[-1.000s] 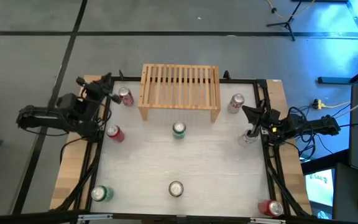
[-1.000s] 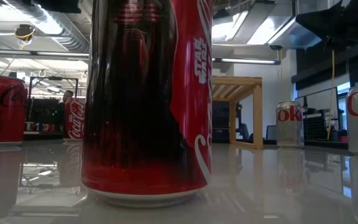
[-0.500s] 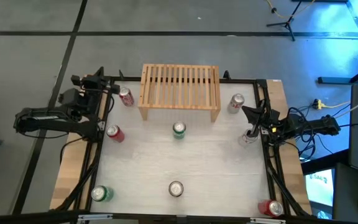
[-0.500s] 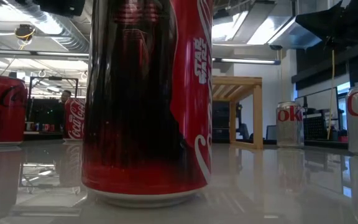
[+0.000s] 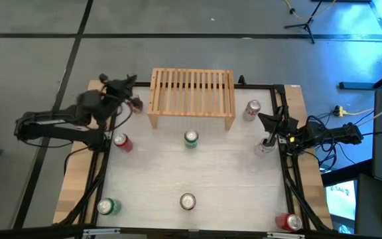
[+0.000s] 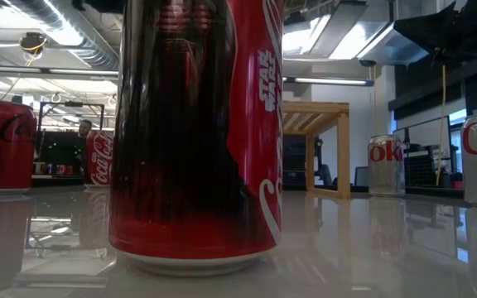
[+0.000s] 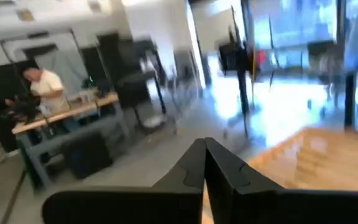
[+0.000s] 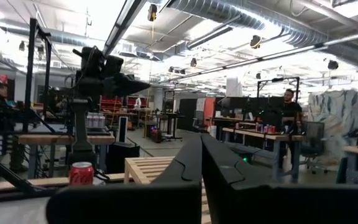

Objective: Place canned beverage on shelf
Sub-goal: Put the top red white soda can on the shelf

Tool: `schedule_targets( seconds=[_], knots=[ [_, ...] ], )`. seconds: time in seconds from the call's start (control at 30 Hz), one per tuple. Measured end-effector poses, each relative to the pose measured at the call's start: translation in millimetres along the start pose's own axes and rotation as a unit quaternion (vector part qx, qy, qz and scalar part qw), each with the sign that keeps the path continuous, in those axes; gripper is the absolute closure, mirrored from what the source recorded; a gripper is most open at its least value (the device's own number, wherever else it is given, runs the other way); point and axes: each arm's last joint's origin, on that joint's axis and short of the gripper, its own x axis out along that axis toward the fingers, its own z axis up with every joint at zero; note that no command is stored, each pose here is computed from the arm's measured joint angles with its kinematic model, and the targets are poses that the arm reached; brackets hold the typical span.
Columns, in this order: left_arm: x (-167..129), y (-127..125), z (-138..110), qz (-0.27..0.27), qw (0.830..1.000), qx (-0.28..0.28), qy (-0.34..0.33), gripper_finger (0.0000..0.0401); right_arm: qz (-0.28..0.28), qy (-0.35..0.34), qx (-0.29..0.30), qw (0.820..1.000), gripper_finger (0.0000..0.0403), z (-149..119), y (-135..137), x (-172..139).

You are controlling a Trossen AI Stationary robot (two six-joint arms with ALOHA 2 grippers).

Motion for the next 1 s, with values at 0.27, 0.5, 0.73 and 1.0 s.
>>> schedule_targets(
  seconds=[0.27,0.5,0.73,1.0],
  knots=[
    [31.7,24.7,-17.5,0.045,0.978,0.011,0.202,0.0401,0.000,0.001,-0.002,1.000,0.0402,-0.1,0.0,0.0],
    [51.9,46.0,-37.2,0.056,0.953,-0.030,0.295,0.0401,0.002,0.006,-0.005,1.000,0.0402,-1.3,0.4,0.0],
    [63.2,51.5,-47.4,0.016,0.942,-0.040,0.333,0.0352,0.008,0.022,-0.014,1.000,0.0402,-4.8,1.5,-0.1],
    [66.3,55.4,-60.5,-0.006,0.919,-0.046,0.392,0.0242,0.017,0.033,-0.008,0.999,0.0402,-7.5,2.7,-0.3]
  ],
)
